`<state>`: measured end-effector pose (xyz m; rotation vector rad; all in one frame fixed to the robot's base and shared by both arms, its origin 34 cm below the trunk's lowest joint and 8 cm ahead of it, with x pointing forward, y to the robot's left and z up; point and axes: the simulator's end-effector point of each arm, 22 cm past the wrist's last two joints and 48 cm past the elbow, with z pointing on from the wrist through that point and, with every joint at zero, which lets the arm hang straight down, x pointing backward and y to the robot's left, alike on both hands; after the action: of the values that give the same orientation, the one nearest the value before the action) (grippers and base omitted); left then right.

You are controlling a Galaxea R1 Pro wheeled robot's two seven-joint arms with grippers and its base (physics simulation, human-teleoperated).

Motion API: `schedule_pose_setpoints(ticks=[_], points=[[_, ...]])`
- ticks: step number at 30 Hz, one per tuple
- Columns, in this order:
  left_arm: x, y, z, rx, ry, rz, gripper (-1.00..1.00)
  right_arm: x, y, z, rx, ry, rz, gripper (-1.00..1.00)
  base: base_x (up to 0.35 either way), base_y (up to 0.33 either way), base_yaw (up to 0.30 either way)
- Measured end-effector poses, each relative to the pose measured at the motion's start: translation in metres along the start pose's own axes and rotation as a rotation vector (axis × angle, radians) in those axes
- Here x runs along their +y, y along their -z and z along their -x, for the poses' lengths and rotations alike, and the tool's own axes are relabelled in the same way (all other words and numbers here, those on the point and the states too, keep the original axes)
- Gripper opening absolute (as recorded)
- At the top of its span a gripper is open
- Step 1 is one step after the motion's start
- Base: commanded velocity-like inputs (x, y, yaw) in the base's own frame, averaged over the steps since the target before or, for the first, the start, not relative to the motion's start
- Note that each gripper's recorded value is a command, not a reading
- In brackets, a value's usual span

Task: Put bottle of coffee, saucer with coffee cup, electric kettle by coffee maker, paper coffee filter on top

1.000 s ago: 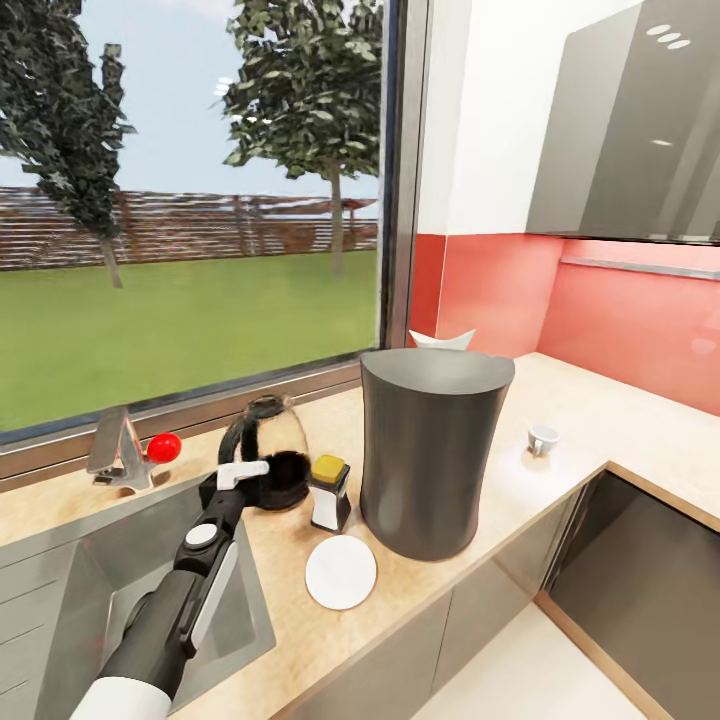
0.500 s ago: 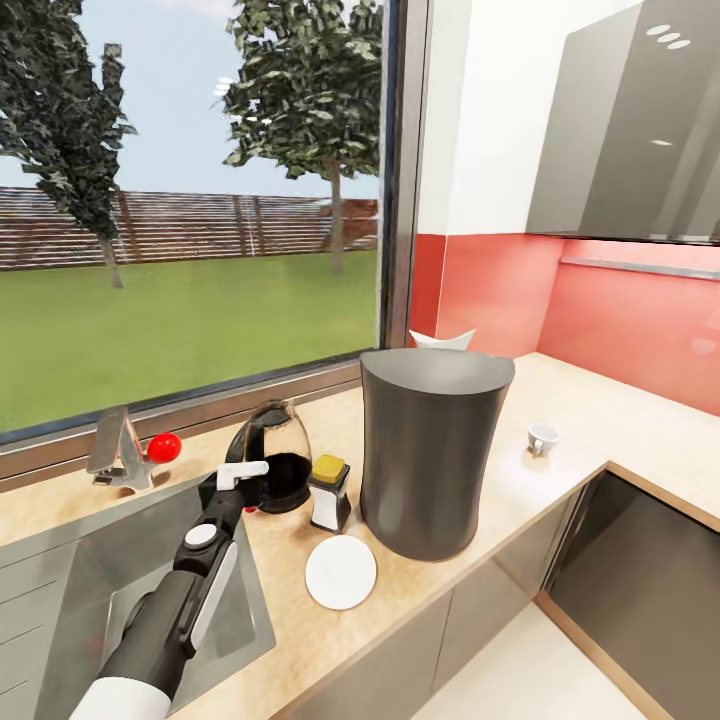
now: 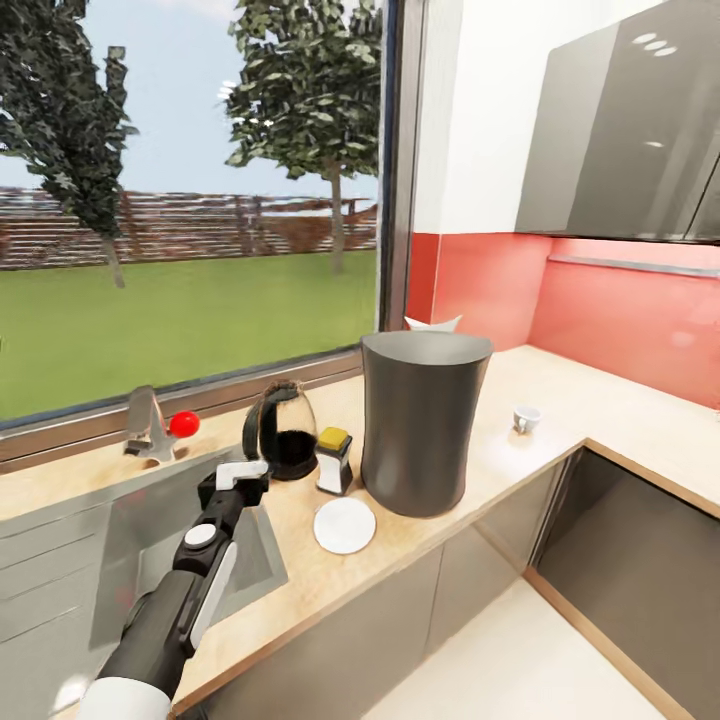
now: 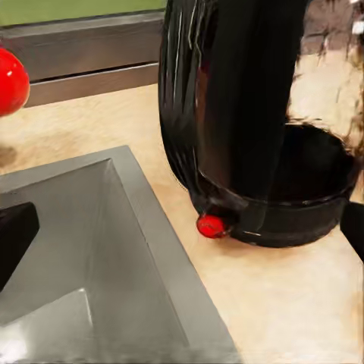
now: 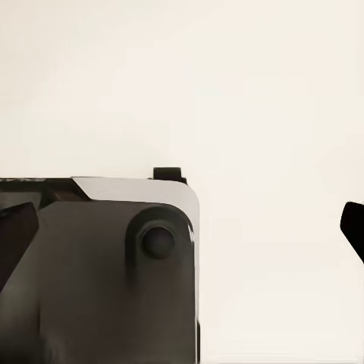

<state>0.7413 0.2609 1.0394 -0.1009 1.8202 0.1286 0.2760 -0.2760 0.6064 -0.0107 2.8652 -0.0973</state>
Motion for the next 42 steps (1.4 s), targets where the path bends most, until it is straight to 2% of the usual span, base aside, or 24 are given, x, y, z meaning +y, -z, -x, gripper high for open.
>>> schedule_pose_setpoints(ticks=[9,12,14,15,16,18,19,21,22,23,24,26,29,32,34,37,41,42], points=[[-0.001,0.003,-0.007,0.011,0.003,-0.006,1.00,0.000,0.000,0.000,0.000,0.000,0.000,1.00,-0.254,-0.154,0.000],[-0.004,0.017,-0.026,0.030,0.003,-0.022,1.00,0.000,0.000,0.000,-0.001,0.000,0.000,1.00,-0.047,-0.029,0.000],[-0.005,0.033,-0.040,0.038,0.003,-0.034,1.00,0.000,0.000,0.000,-0.001,0.000,0.000,1.00,-0.013,-0.008,0.000],[-0.009,0.052,-0.048,0.037,0.005,-0.061,1.00,0.000,0.000,0.000,-0.001,0.000,0.000,1.00,-0.005,-0.003,0.000],[-0.015,0.063,-0.053,0.038,0.005,-0.088,1.00,0.000,0.000,0.000,-0.001,0.000,0.000,1.00,-0.002,-0.001,0.000],[-0.036,0.090,-0.061,0.034,0.004,-0.192,1.00,-0.001,0.000,0.000,-0.001,0.000,-0.001,1.00,-0.001,0.000,0.000],[-0.042,0.098,-0.066,0.040,0.004,-0.223,1.00,-0.001,0.000,0.000,-0.001,0.000,-0.001,1.00,0.000,0.000,0.000],[-0.064,0.130,-0.100,0.098,0.009,-0.342,1.00,-0.001,0.000,0.000,-0.001,0.000,-0.002,1.00,0.000,0.000,0.000],[-0.076,0.144,-0.111,0.110,0.015,-0.407,1.00,-0.001,0.000,0.000,-0.001,0.000,-0.002,1.00,0.000,0.000,0.000],[-0.083,0.151,-0.114,0.104,0.018,-0.441,1.00,-0.001,0.000,0.000,-0.001,0.000,-0.002,1.00,0.000,0.000,0.000],[-0.094,0.164,-0.116,0.079,0.021,-0.504,1.00,-0.001,0.000,0.000,-0.001,0.000,-0.002,1.00,0.000,0.000,0.000],[-0.107,0.183,-0.126,0.073,0.026,-0.578,1.00,-0.001,0.000,0.000,-0.001,0.000,-0.002,1.00,0.000,0.000,0.000],[-0.115,0.200,-0.141,0.095,0.032,-0.630,1.00,0.000,0.000,0.000,-0.001,0.000,-0.001,1.00,0.000,0.000,0.000],[-0.121,0.221,-0.167,0.151,0.043,-0.679,1.00,0.000,0.000,0.000,-0.001,0.000,0.000,1.00,0.000,0.000,0.000],[-0.121,0.237,-0.206,0.235,0.052,-0.694,1.00,0.000,0.000,0.001,-0.003,-0.003,-0.001,1.00,0.000,0.000,0.000],[-0.117,0.249,-0.245,0.314,0.053,-0.697,1.00,-0.001,0.000,0.003,-0.006,-0.003,-0.001,1.00,0.000,0.000,0.000],[-0.114,0.266,-0.293,0.377,0.030,-0.702,1.00,-0.008,0.000,0.004,-0.010,-0.002,-0.010,1.00,0.000,0.000,0.000],[-0.111,0.277,-0.320,0.412,0.018,-0.702,1.00,-0.008,-0.001,0.008,-0.018,-0.002,-0.010,1.00,0.000,0.000,0.000]])
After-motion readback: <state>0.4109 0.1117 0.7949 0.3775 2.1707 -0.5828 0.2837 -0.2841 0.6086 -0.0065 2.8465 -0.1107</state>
